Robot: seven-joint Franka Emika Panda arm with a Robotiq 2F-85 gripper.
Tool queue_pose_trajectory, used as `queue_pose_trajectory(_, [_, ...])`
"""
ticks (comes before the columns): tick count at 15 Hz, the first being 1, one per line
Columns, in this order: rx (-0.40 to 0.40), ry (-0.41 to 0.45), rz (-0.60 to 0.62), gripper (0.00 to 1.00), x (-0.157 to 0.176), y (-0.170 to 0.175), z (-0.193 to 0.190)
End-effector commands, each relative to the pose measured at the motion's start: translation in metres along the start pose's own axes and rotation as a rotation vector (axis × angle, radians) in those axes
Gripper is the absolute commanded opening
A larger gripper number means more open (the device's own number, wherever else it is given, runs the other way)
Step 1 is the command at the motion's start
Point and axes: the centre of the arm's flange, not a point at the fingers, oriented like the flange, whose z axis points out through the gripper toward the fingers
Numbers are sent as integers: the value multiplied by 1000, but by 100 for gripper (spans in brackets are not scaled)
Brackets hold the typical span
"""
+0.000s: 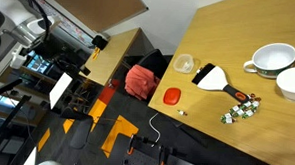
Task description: Put a sweet from the table in the lunchbox
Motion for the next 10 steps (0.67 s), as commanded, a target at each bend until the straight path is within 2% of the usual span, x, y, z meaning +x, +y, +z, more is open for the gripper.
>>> queue_pose_trajectory(1, [0,0,0,100,0,0,0])
queue_pose_trajectory(6, [0,0,0,100,0,0,0])
queue_pose_trajectory(10, [-42,39,125,100,7,16,9])
